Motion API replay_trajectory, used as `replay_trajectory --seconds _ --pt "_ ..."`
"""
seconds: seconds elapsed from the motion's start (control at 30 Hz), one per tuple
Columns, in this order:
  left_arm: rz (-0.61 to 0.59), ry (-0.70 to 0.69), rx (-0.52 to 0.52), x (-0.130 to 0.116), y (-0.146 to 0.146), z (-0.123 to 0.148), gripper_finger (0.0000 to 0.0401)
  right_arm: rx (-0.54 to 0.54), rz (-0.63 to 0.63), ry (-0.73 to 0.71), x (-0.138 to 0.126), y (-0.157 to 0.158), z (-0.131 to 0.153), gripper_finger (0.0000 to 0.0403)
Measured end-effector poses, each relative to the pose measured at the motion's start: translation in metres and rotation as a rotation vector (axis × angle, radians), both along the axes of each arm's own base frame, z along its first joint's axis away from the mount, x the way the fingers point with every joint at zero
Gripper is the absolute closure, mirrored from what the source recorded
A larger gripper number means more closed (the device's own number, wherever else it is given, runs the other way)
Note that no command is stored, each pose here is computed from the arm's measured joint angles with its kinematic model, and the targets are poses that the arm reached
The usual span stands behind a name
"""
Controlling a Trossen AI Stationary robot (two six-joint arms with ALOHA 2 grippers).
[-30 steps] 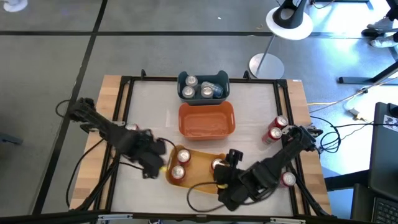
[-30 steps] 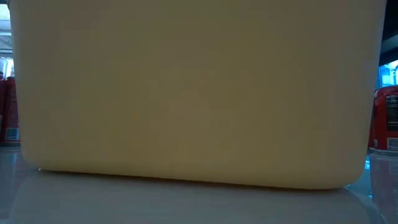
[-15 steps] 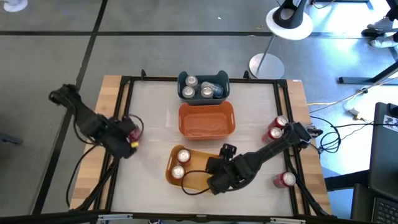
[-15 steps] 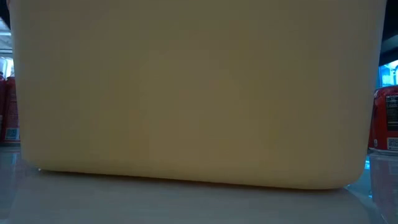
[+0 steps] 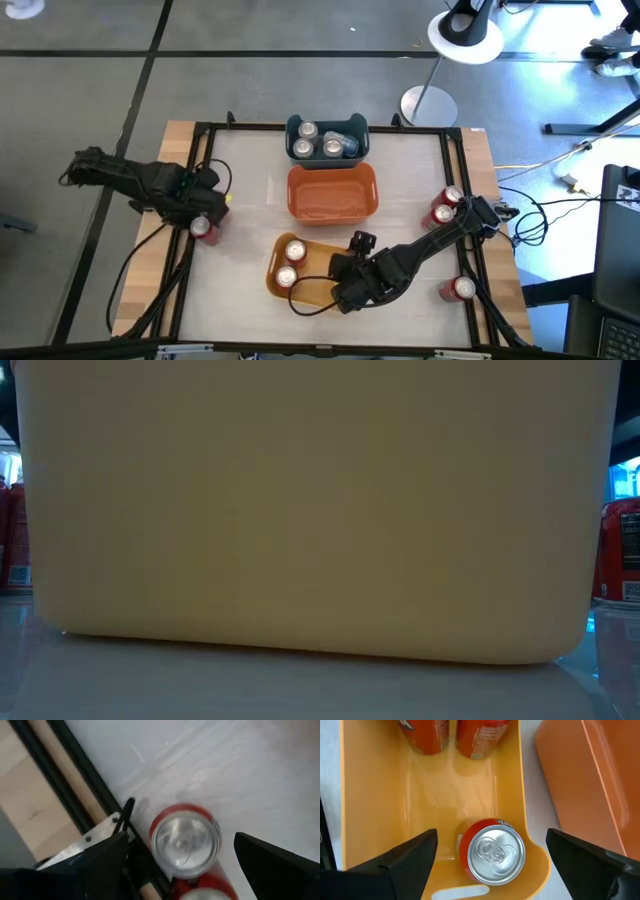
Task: Sort soda cans
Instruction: Put the orange soda can into the yellow bin
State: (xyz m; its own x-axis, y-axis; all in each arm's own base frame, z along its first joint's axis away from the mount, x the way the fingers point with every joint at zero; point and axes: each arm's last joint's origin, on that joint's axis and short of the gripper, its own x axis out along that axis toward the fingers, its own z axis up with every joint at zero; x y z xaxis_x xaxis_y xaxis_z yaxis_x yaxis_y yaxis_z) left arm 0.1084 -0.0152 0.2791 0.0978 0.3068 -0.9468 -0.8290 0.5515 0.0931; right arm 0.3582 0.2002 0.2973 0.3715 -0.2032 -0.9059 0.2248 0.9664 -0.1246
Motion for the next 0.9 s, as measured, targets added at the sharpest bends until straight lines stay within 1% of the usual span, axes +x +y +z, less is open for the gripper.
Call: replay_trajectory --seconds 0.07,0.23,0.3,0.37,0.67,0.9 --pt "-0.004 0.006 -0.014 0.003 0.005 -0.005 0.0050 0.000 0.000 0.000 0.000 0.000 0.000 0.0031" --pt "0.002 0.078 -0.060 0.001 0.014 -0.018 0.0050 0.002 -0.004 -0.001 0.000 0.000 0.000 0.0031" --pt "-0.006 0.076 -0.076 0.002 0.015 -0.023 0.0050 0.002 -0.004 -0.001 0.000 0.000 0.000 0.0031" --pt "-0.027 0.049 -0.115 0.005 0.016 -0.029 0.0050 0.002 -0.004 -0.001 0.000 0.000 0.000 0.0031" --pt "-0.049 0.050 -0.139 0.008 0.019 -0.029 0.0050 0.000 -0.001 -0.001 0.000 0.000 0.000 0.0031" --pt "-0.130 0.158 -0.203 0.019 0.021 -0.037 0.0050 -0.018 -0.001 -0.010 0.000 0.000 0.000 0.0031"
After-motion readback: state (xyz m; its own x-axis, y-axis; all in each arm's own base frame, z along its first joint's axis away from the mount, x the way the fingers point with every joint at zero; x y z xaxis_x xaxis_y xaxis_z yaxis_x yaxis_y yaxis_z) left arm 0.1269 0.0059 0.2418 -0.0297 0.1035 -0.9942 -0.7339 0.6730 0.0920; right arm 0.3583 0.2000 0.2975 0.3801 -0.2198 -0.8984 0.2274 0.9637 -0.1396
